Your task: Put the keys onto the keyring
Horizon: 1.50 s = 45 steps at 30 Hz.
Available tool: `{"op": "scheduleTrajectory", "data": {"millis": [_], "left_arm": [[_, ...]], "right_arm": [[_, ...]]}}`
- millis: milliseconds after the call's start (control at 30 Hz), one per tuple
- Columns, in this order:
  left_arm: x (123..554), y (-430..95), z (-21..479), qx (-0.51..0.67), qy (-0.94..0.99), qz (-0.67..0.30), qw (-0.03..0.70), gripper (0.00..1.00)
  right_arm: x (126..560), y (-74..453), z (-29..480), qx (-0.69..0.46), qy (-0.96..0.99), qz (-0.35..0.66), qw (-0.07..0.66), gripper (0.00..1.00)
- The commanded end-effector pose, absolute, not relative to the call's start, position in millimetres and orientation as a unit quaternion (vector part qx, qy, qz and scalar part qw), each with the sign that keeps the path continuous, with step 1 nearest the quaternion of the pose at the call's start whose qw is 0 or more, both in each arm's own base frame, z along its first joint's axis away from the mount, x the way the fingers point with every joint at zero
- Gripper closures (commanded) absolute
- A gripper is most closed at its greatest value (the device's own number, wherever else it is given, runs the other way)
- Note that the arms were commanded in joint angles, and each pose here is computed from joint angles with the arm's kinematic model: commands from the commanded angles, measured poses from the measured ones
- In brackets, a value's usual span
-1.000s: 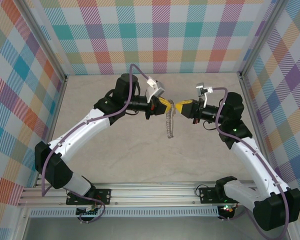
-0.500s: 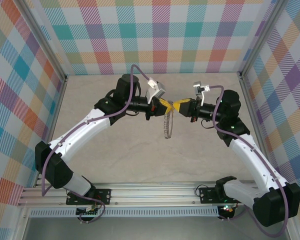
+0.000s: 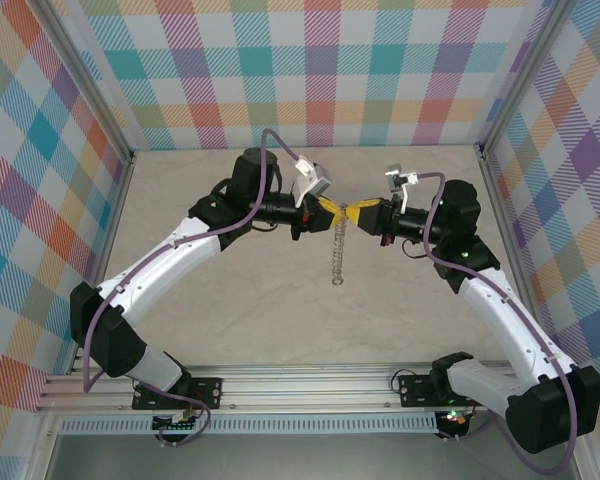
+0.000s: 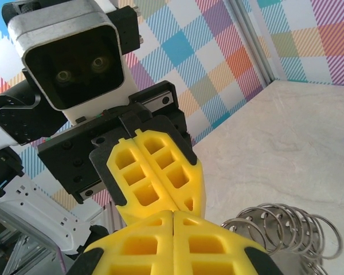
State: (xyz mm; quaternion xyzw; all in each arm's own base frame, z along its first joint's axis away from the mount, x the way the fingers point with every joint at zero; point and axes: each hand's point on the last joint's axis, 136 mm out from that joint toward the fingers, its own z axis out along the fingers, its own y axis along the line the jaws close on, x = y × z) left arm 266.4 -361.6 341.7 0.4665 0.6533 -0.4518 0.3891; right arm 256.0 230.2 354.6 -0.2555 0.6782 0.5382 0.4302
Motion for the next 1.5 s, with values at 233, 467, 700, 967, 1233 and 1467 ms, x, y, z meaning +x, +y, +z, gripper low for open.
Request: {"op": "scheduleTrajectory", "data": {"millis": [233, 467, 700, 967, 1233, 1467], "left_arm": [[250, -361, 388, 0.482, 0.598, -0.474, 0.431, 1.00], [249, -359, 394, 0.477, 0.593, -0.477, 0.440, 1.00], [251, -358, 398, 0.469, 0.591, -0.477, 0.450, 1.00], [253, -355, 402, 0.458, 0.590, -0.473, 0.467, 1.00], [255, -355, 403, 0.446, 0.590, -0.479, 0.473, 1.00], [262, -357, 402, 0.433, 0.595, -0.479, 0.478, 1.00]], "right_arm": [[270, 222, 341, -0.236, 0.699, 0.490, 0.463, 1.00], [272, 212, 334, -0.218, 0.708, 0.478, 0.472, 1.00], [273, 206, 332, -0.210, 0.710, 0.479, 0.472, 1.00], [271, 204, 331, -0.204, 0.711, 0.483, 0.468, 1.00], [264, 211, 330, -0.217, 0.701, 0.513, 0.444, 1.00], [247, 224, 337, -0.255, 0.673, 0.567, 0.402, 1.00]]}}
